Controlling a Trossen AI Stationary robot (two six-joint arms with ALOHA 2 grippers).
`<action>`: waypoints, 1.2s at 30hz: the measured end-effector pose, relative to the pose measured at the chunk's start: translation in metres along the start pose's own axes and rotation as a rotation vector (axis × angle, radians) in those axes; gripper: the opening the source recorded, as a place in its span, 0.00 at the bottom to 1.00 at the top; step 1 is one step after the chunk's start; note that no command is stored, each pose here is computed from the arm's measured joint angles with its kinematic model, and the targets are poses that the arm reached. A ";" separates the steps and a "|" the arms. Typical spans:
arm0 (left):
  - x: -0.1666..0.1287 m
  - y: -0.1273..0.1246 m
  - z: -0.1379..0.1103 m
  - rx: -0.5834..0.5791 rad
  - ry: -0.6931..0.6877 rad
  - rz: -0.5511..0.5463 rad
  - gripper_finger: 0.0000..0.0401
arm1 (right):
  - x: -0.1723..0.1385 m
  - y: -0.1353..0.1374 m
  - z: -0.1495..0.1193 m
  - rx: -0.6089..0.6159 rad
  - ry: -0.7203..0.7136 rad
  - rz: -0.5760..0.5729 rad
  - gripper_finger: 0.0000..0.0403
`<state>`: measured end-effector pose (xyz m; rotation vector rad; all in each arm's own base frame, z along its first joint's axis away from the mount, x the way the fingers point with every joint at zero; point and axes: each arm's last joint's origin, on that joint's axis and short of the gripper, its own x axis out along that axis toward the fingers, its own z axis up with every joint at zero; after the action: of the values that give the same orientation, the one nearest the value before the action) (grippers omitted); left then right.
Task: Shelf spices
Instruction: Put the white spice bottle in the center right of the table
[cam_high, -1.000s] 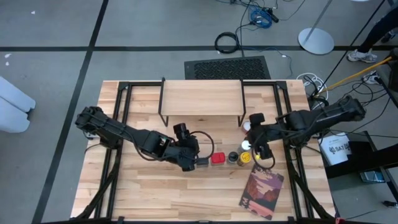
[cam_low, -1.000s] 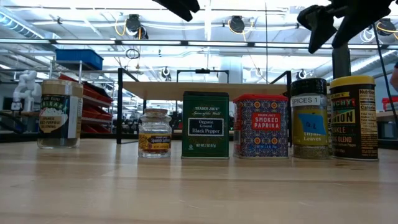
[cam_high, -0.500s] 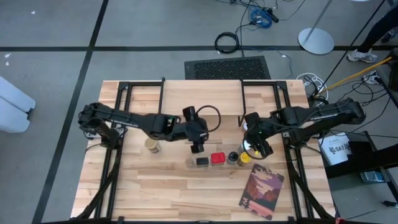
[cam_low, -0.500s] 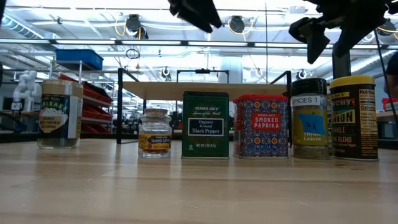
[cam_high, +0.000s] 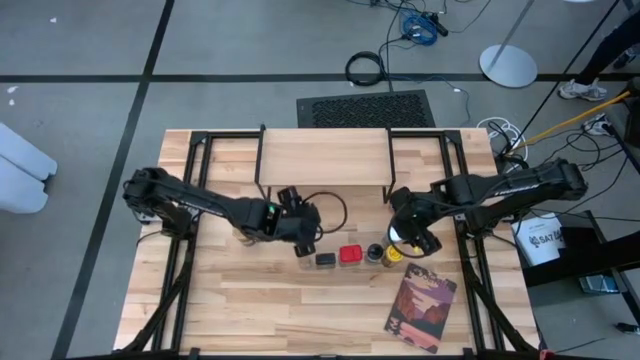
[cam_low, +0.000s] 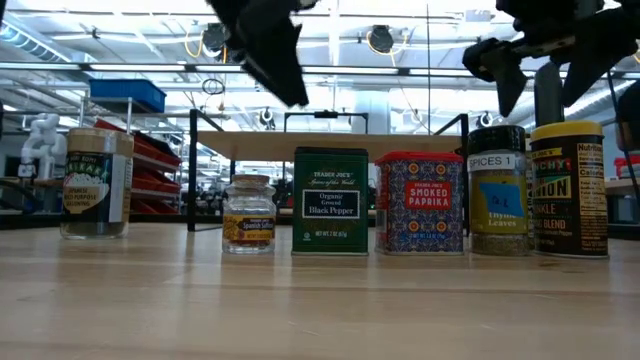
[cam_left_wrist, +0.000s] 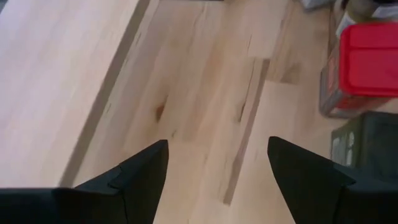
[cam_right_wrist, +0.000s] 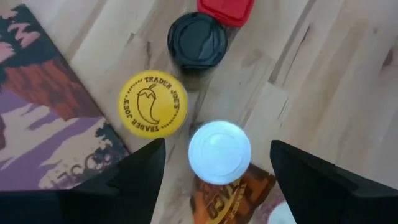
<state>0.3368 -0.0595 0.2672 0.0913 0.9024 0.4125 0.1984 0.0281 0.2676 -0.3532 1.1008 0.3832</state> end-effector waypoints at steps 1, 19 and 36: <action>0.003 -0.002 -0.003 -0.010 -0.014 0.008 0.71 | 0.001 0.000 0.001 -0.015 0.004 0.001 0.69; 0.004 -0.007 -0.003 -0.047 -0.076 0.010 0.71 | 0.044 -0.008 0.006 -0.145 0.212 0.019 0.69; 0.004 -0.007 -0.002 -0.025 -0.076 0.007 0.71 | 0.057 -0.009 0.007 -0.115 0.265 0.044 0.50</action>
<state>0.3393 -0.0644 0.2610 0.0866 0.8219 0.4242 0.2309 0.0307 0.2196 -0.4919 1.3500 0.4489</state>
